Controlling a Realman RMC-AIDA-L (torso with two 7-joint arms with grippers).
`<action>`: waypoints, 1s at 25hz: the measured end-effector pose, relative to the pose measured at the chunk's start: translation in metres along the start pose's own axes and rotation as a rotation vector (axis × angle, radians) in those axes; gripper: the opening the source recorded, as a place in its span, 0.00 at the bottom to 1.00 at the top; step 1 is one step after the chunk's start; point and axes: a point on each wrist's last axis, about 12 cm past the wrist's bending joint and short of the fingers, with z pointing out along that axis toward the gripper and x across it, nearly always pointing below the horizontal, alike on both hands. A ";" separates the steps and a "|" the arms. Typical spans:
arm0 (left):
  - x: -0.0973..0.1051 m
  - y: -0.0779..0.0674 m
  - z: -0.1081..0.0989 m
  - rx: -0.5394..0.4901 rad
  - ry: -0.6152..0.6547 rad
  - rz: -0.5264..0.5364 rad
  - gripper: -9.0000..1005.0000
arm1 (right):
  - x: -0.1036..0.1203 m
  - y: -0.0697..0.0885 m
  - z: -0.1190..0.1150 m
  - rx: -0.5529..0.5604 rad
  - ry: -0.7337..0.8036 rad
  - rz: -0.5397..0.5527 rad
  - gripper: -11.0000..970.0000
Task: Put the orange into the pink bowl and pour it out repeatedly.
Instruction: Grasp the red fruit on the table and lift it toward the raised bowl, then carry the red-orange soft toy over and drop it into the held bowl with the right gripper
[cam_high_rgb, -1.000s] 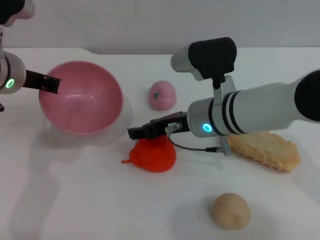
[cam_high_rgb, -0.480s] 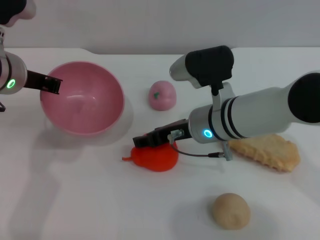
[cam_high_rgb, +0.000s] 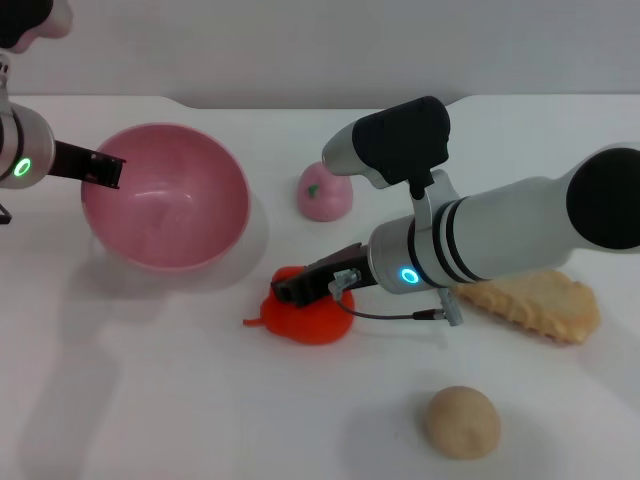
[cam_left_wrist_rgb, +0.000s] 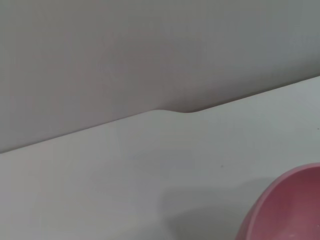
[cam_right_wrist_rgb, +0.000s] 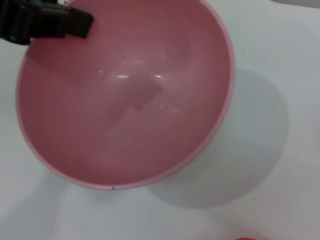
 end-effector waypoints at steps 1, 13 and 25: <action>0.000 0.000 0.000 0.001 0.000 0.000 0.16 | 0.000 0.001 -0.001 -0.003 -0.003 -0.003 0.44; 0.001 0.001 0.001 0.004 -0.001 -0.011 0.17 | -0.008 0.009 -0.039 0.011 -0.104 -0.048 0.19; 0.002 -0.014 0.004 0.112 0.006 0.018 0.18 | -0.036 0.021 -0.139 0.203 -0.337 -0.159 0.11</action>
